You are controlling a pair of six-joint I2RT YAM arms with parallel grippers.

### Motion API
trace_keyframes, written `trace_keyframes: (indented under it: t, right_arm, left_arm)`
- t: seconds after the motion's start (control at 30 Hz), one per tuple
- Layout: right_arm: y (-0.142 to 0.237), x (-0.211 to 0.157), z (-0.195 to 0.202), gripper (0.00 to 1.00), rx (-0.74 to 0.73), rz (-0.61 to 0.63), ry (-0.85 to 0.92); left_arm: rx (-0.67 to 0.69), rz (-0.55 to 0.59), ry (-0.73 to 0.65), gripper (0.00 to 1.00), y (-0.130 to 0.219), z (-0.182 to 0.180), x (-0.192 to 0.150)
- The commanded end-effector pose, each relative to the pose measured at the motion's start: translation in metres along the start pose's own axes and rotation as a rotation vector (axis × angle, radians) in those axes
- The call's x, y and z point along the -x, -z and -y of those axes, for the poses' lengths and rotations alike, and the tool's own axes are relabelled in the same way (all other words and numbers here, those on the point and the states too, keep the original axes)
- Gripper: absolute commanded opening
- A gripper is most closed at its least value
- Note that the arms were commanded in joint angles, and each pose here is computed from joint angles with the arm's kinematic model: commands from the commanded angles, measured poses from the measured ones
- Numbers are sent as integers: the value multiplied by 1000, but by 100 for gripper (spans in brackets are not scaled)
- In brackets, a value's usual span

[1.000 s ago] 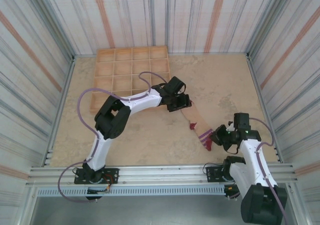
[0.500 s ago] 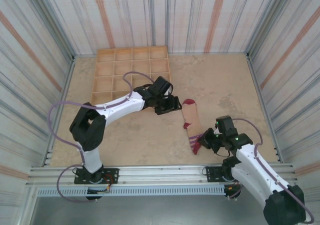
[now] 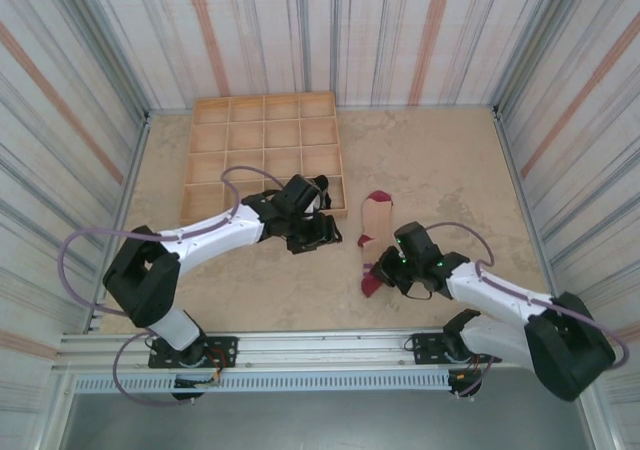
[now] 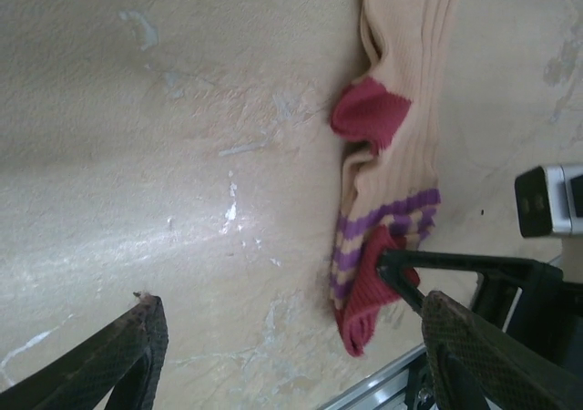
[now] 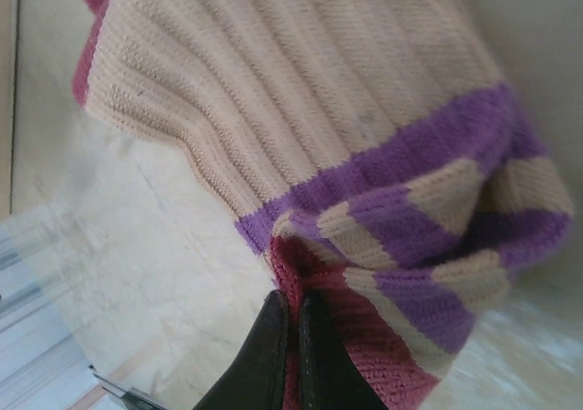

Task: Roll the socks

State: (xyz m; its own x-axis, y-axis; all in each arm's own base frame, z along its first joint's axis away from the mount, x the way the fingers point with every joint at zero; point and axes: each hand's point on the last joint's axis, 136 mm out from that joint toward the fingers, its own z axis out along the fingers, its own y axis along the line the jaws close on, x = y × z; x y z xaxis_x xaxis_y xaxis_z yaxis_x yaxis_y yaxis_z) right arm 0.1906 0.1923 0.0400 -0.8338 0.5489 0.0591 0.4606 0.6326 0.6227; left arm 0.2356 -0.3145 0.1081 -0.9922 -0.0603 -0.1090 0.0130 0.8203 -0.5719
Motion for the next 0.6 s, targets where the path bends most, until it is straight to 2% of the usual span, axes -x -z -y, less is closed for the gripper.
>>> trace_keyframes:
  t: [0.0, 0.33, 0.43, 0.57]
  right_arm:
    - [-7, 7, -48, 0, 113, 42, 36]
    - [-31, 6, -115, 0, 253, 102, 101]
    - [-43, 0, -118, 0, 234, 69, 100]
    - [-42, -10, -102, 0, 194, 62, 94]
  left_arm:
    - [-32, 7, 27, 75, 11, -1, -6]
    - [-3, 60, 76, 75, 30, -26, -9]
    - [-1, 59, 86, 75, 32, -30, -8]
    - [8, 48, 91, 74, 29, -35, -10]
